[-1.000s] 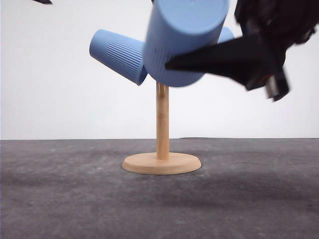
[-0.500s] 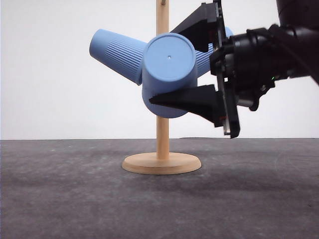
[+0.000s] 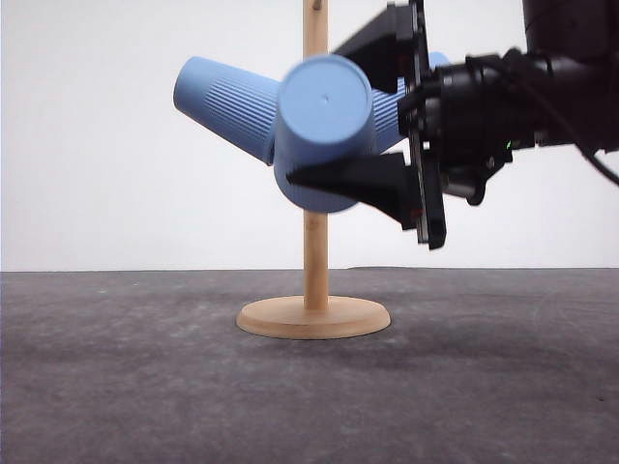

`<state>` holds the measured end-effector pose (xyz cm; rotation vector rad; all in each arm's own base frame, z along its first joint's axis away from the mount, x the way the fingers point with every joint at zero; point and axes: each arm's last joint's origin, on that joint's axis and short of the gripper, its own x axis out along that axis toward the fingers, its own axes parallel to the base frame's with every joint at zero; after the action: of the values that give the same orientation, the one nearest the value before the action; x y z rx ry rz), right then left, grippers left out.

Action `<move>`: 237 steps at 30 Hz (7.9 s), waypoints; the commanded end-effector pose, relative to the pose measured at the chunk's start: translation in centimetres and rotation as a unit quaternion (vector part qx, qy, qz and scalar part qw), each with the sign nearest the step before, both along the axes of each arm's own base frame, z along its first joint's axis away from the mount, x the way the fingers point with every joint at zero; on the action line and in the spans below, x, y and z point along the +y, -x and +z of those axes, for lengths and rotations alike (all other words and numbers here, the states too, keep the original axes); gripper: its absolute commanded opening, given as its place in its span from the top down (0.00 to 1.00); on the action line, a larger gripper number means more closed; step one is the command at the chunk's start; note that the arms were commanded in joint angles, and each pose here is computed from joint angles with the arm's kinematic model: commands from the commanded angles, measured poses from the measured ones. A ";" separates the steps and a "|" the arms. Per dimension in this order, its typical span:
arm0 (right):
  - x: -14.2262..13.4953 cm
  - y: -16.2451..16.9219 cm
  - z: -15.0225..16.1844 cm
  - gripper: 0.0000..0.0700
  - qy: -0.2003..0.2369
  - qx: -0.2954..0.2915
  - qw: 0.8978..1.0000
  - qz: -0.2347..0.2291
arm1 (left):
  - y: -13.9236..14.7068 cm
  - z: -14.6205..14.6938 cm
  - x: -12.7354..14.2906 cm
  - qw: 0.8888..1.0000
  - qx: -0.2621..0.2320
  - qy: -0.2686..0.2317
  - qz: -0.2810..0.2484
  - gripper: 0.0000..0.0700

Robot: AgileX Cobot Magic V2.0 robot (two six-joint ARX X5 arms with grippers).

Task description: Place three cups

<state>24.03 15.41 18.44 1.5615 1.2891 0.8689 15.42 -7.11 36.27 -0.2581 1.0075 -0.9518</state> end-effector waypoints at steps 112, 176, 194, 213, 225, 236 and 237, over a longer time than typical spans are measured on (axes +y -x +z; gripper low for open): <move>-17.3 7.9 11.8 0.86 0.685 -0.397 0.597 -0.133 | -1.0 1.3 4.9 0.946 -0.143 -0.117 0.265 0.40; -16.3 13.0 12.8 0.99 0.669 -0.472 0.544 -0.183 | 5.9 -21.3 6.9 0.806 -0.403 -0.161 0.403 1.00; -16.3 13.0 12.8 0.99 0.675 -0.478 0.534 -0.174 | 5.9 -21.3 6.9 0.806 -0.403 -0.160 0.403 1.00; -15.2 14.6 -1.9 0.99 0.634 -0.504 0.496 -0.313 | 5.9 -21.3 6.9 0.806 -0.403 -0.160 0.403 1.00; -15.1 14.4 -2.7 0.99 0.637 -0.502 0.489 -0.321 | 5.9 -21.3 6.9 0.806 -0.403 -0.160 0.403 1.00; -15.1 14.4 -2.7 0.99 0.637 -0.502 0.488 -0.322 | 5.9 -21.3 6.9 0.806 -0.403 -0.160 0.403 1.00; -15.1 14.4 -2.7 0.99 0.637 -0.502 0.488 -0.322 | 5.9 -21.3 6.9 0.806 -0.403 -0.160 0.403 1.00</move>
<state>9.65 0.29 15.67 0.0147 0.1068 0.0258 9.51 -0.20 15.46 0.0329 0.1598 -0.0400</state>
